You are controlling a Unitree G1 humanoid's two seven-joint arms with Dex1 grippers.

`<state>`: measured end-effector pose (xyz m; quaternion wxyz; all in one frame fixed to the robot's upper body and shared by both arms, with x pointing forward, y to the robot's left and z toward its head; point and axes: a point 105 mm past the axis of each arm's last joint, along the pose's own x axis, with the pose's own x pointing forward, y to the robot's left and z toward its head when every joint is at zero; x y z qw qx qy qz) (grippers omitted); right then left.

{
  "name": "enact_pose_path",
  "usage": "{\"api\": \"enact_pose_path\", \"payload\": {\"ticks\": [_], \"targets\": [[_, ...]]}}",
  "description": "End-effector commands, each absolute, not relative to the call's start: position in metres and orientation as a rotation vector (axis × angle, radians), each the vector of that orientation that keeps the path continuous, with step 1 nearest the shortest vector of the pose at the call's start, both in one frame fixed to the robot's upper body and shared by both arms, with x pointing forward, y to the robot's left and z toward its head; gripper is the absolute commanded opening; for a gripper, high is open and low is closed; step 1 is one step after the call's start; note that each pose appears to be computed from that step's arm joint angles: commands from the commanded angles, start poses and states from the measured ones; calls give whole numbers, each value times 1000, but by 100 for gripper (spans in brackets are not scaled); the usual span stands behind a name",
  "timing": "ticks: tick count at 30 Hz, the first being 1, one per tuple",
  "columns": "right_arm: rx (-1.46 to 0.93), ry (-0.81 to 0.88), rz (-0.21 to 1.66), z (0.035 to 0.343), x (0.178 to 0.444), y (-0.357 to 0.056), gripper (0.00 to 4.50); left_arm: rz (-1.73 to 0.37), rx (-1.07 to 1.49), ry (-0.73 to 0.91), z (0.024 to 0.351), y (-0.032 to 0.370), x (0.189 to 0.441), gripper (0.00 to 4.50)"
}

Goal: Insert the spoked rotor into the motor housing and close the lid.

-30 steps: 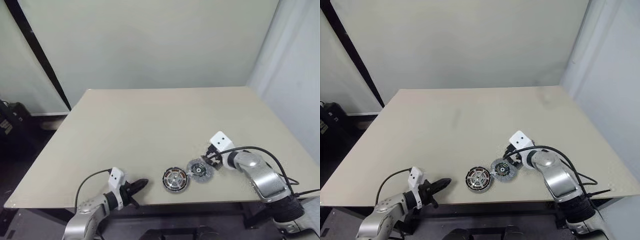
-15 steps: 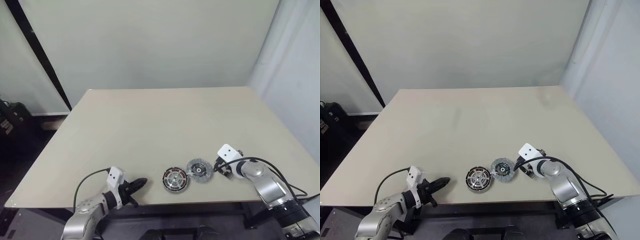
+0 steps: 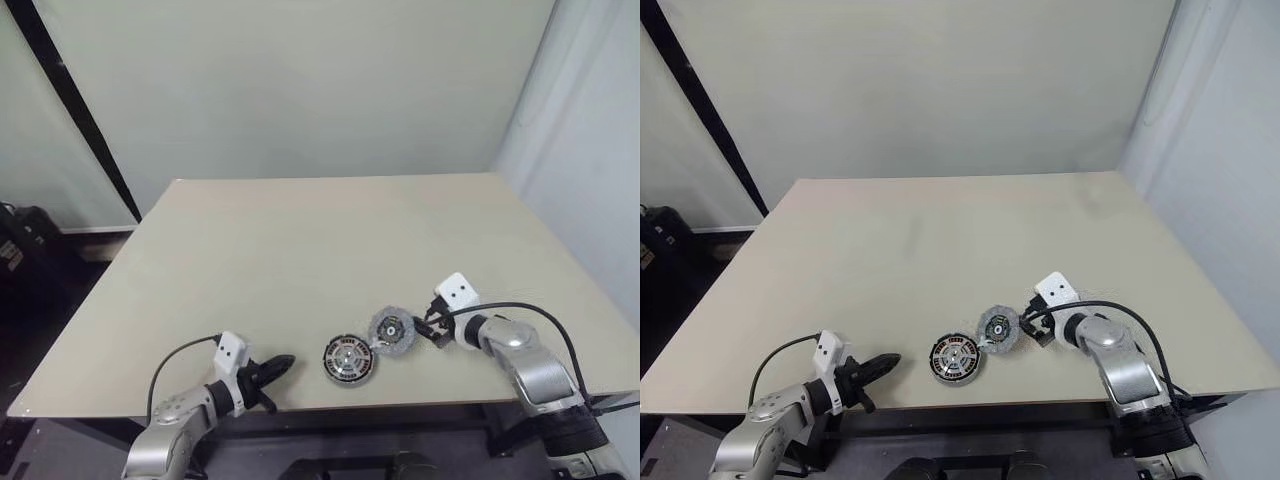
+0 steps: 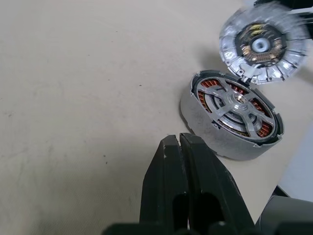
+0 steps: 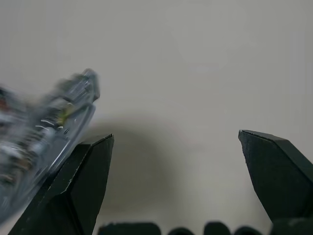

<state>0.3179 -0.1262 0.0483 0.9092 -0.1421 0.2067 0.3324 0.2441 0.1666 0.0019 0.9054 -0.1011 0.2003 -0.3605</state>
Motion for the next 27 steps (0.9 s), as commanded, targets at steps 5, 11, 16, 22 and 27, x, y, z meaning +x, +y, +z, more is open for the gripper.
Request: {"api": "enact_pose_path", "payload": {"ticks": [5,11,16,22,27], "targets": [[-237,392,907,65,299,-68,446,-771,-182,357,18,163,250,0],[-244,407,971,54,293,-43,446,-769,-182,354,19,163,249,0],[-274,416,1000,42,291,-33,446,-770,-182,350,20,162,249,0],[-287,403,1004,37,298,-33,446,-776,-185,349,21,160,248,0],[-275,377,1097,50,301,-36,446,-785,-189,352,21,158,247,0]]}}
